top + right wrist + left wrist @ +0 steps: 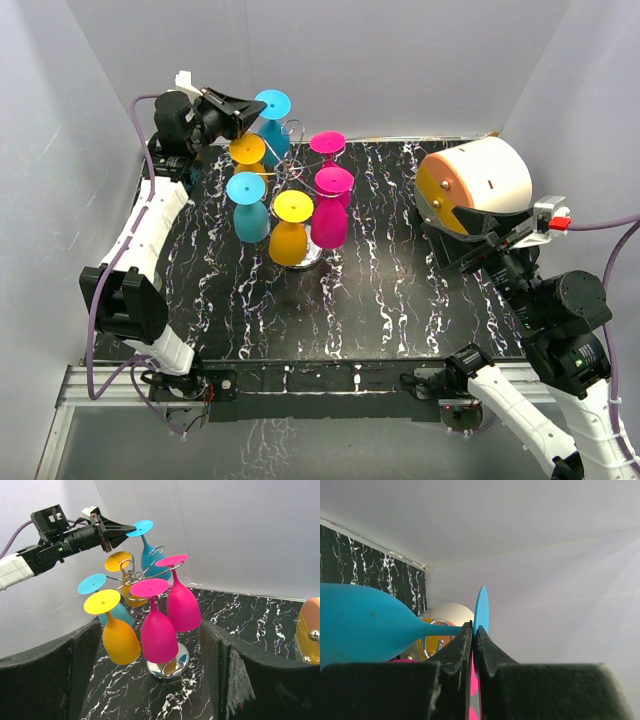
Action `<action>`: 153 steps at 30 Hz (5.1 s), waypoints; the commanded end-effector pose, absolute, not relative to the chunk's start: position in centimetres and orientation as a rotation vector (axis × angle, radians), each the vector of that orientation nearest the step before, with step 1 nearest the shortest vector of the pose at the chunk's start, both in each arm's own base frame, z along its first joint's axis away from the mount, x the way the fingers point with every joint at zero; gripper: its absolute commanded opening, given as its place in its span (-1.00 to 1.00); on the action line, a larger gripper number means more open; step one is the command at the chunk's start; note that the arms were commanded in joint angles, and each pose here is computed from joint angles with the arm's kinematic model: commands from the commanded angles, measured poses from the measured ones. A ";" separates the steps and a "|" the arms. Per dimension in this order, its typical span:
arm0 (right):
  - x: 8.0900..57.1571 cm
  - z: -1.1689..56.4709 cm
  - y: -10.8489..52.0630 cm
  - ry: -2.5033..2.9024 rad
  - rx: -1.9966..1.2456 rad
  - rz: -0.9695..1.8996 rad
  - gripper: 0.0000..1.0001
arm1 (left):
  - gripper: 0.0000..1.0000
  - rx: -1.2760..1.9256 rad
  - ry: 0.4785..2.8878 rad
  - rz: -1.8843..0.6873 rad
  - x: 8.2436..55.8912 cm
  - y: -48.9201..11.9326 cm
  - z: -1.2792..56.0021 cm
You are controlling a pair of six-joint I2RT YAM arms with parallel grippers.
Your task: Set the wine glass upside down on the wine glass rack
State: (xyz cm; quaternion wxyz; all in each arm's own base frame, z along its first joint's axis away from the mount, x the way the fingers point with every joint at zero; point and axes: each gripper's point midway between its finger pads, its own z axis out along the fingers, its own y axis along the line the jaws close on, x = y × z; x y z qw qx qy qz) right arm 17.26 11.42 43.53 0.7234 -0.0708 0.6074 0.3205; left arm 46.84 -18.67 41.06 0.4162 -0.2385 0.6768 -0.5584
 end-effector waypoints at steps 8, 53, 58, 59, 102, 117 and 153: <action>17.0 45.3 11.0 1.280 -0.135 0.713 0.54 | -1.00 -0.563 1.690 -1.416 45.1 -19.0 41.9; 17.2 45.1 10.7 1.284 -0.120 0.701 0.53 | -1.00 -0.420 1.771 -1.548 41.9 -22.4 42.1; 17.1 45.1 10.6 1.283 -0.118 0.694 0.53 | -1.00 -0.410 1.774 -1.584 42.3 -23.3 42.1; 17.1 45.0 10.6 1.285 -0.117 0.694 0.53 | -1.00 -0.409 1.771 -1.586 42.4 -23.3 42.3; 16.2 44.6 10.8 1.272 -0.162 0.706 0.56 | -1.00 -0.428 1.779 -1.337 46.4 -22.1 42.9; 16.5 44.7 10.8 1.271 -0.150 0.703 0.56 | -1.00 -0.449 1.794 -1.244 45.6 -20.7 42.9; 19.5 41.4 10.1 1.448 -0.028 0.622 0.54 | -0.05 -0.163 1.706 -0.764 40.6 -15.0 48.6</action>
